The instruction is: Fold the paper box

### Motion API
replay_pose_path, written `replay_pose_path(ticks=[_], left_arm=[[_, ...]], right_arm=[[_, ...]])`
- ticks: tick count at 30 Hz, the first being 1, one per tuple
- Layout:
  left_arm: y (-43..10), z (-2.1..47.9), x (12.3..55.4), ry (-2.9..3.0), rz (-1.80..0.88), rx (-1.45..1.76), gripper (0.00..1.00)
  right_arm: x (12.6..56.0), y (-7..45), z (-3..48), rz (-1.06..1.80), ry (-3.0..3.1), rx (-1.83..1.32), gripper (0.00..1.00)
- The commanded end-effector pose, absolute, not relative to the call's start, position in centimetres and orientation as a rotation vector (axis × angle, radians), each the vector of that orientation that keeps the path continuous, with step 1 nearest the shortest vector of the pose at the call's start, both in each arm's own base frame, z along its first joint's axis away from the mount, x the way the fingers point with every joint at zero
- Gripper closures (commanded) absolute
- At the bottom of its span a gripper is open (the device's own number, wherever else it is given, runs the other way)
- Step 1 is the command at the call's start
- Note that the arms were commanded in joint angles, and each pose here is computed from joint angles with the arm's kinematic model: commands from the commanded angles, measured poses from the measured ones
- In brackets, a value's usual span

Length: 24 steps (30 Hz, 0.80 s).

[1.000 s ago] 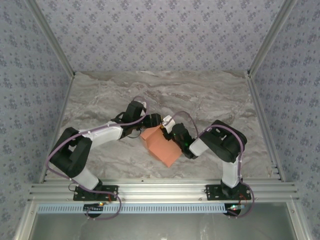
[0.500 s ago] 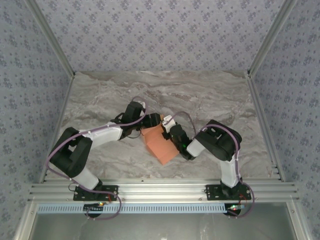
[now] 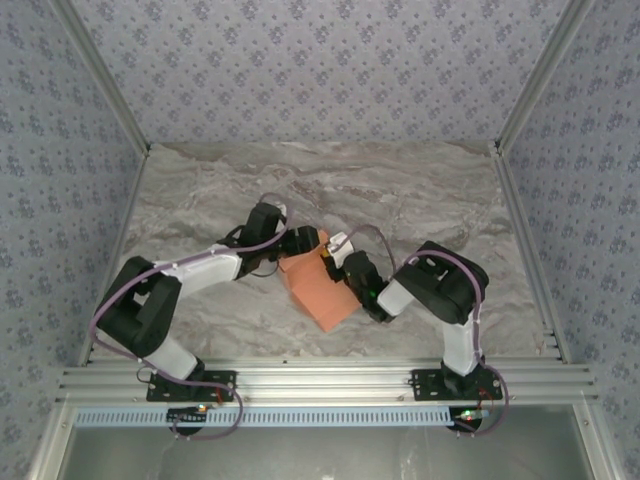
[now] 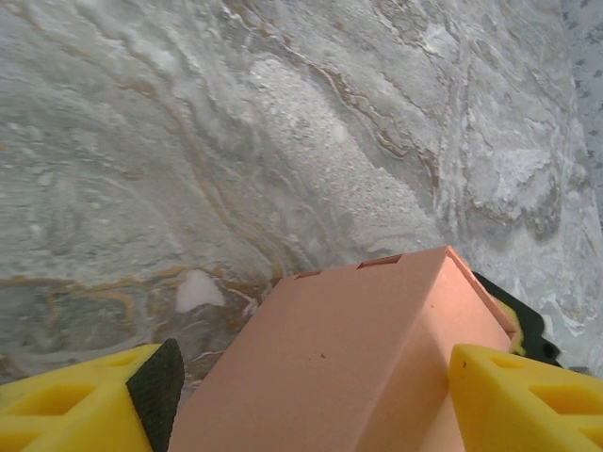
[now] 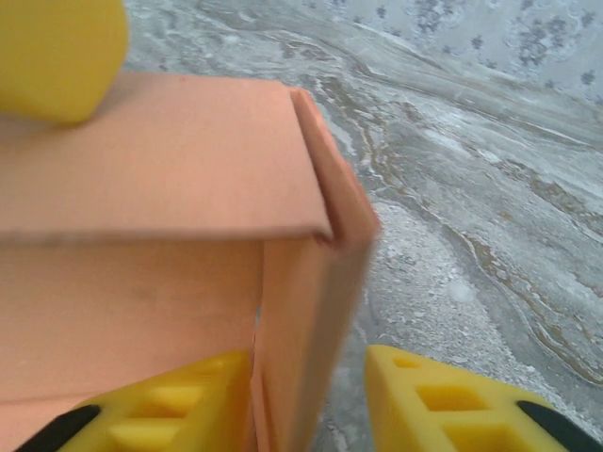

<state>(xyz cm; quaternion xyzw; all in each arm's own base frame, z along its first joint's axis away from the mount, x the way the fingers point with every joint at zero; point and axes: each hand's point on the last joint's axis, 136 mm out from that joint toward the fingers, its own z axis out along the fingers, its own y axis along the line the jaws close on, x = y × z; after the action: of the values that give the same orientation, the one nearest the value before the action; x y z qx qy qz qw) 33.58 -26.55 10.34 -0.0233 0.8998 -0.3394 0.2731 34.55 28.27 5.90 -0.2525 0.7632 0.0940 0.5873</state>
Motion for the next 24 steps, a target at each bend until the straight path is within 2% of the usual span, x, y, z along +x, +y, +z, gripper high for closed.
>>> replay_pose_path(ticks=[1, 6, 13, 24], left_arm=[[-25.2, 11.1, 33.3, 2.436, -0.867, -0.044, 0.21], [-24.0, 13.0, 33.6, 2.395, -0.855, -0.035, 0.16], [-22.0, 14.9, 32.9, 2.364, -0.821, -0.044, 0.11], [-20.0, 12.6, 29.4, 2.480, -0.803, -0.021, 0.09]], right_arm=[[33.4, 29.1, 7.0, 0.313, 1.734, -0.647, 0.57], [32.3, 28.7, 7.5, 0.352, 1.720, -0.698, 0.51], [29.9, 28.1, 9.4, 0.429, 1.674, -0.771, 0.51], [21.5, 33.9, 14.1, 0.588, 1.490, -0.977, 0.52]])
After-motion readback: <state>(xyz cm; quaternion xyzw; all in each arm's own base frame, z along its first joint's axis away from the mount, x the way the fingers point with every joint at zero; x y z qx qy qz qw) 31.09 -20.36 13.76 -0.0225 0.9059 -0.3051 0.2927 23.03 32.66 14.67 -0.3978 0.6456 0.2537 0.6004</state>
